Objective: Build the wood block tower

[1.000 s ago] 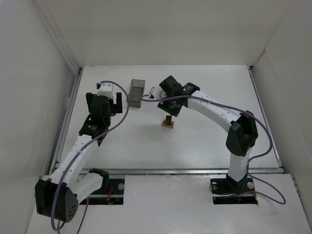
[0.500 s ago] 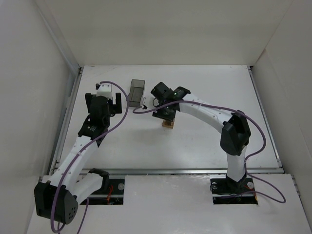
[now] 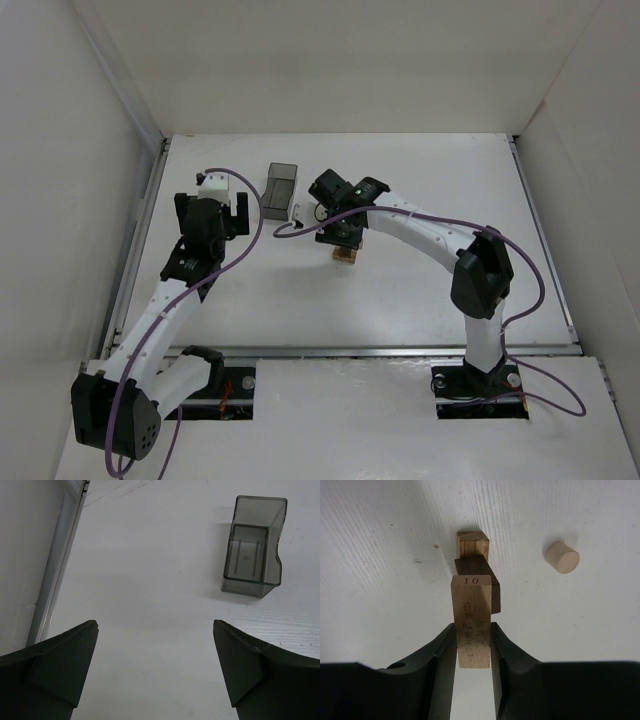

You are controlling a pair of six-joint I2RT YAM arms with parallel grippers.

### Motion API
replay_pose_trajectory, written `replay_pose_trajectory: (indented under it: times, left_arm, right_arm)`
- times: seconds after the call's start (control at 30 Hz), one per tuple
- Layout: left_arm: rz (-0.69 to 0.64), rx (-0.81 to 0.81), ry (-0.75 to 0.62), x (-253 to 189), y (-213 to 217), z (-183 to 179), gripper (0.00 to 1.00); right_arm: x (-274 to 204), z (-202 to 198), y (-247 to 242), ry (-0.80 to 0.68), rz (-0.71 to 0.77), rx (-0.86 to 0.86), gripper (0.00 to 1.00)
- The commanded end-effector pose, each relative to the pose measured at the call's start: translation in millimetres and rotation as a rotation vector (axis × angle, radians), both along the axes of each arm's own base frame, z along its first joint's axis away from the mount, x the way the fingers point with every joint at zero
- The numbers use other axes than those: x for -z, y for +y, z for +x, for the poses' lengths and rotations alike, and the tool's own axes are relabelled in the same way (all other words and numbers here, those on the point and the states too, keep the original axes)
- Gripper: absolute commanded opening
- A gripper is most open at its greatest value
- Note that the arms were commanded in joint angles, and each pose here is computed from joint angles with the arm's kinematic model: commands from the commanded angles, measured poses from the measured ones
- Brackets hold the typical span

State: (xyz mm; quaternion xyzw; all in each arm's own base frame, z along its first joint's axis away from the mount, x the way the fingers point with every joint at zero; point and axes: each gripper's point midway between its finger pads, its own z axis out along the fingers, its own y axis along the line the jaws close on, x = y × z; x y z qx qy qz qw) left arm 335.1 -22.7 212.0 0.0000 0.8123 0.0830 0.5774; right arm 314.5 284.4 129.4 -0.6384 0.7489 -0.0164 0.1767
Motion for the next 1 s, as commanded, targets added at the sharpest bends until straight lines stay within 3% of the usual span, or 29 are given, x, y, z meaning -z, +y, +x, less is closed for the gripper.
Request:
replay_pose_trajectory:
  times: [0.0, 0.7, 0.97]
  left_arm:
    - [-0.009, 0.002, -0.033, -8, 0, 0, 0.99]
    - [-0.006, 0.002, -0.024, -4, 1, -3, 0.99]
    - [-0.006, 0.002, -0.024, -4, 1, -3, 0.99]
  right_arm:
    - [-17, 6, 7, -0.035, 0.030, -0.019, 0.05]
    - [-6, 13, 8, -0.015, 0.038, -0.019, 0.06]
    - [0, 13, 9, -0.009, 0.032, -0.019, 0.11]
